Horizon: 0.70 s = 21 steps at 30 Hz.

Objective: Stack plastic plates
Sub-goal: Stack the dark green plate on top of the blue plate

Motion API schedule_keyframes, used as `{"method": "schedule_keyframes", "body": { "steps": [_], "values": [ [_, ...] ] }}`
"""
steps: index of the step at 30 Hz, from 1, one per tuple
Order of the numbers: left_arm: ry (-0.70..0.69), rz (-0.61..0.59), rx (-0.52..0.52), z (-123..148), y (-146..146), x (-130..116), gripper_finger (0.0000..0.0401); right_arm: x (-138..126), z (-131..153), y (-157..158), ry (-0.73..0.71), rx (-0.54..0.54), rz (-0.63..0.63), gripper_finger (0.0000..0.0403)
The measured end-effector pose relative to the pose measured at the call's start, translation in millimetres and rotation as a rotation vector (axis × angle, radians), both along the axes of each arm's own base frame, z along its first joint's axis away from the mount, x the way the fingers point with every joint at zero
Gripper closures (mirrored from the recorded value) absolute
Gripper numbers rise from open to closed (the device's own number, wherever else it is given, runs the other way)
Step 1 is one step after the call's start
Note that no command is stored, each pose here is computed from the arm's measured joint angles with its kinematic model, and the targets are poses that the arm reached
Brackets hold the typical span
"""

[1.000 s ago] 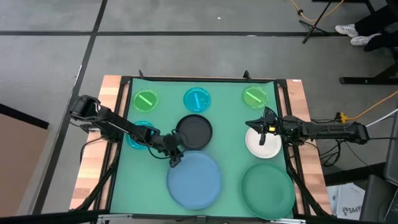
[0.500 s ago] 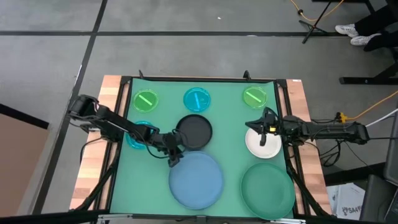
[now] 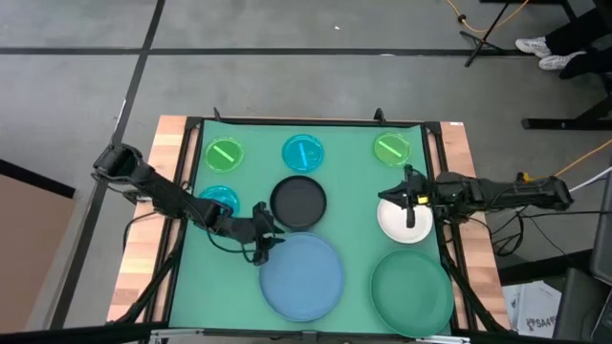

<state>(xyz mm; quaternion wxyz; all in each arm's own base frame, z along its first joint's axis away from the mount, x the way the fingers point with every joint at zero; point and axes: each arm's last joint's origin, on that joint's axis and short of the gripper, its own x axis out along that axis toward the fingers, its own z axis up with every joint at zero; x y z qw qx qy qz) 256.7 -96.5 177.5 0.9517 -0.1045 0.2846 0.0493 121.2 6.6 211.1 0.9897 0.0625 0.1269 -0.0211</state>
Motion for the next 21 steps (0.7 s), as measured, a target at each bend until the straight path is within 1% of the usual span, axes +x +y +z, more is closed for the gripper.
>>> {"method": "schedule_keyframes", "body": {
  "steps": [2,5,7,11,16,19,21],
  "values": [
    [-0.049,0.007,0.022,-0.1,-5.9,2.7,0.0288,5.8,5.1,5.5,0.034,-0.018,0.008,0.0393],
    [-0.094,-0.040,0.032,-3.6,-13.6,8.1,0.0288,15.9,13.1,16.4,0.096,-0.072,0.030,0.0393],
    [-0.099,-0.068,0.028,-7.4,-17.2,10.4,0.0288,23.2,17.7,25.0,0.158,-0.111,0.036,0.0393],
    [-0.089,-0.081,0.028,-12.3,-21.8,10.3,0.0288,36.8,24.4,44.2,0.287,-0.184,0.071,0.0393],
    [-0.099,-0.060,0.041,-11.7,-22.6,9.9,0.0288,50.5,28.8,64.9,0.411,-0.177,0.116,0.0393],
    [-0.098,-0.065,0.037,-11.8,-22.6,10.0,0.0288,56.0,25.4,71.6,0.463,-0.139,0.101,0.0393],
    [-0.096,-0.075,0.031,-11.8,-23.0,9.9,0.0288,59.9,21.5,73.3,0.489,-0.098,0.070,0.0391]
  ]
}}
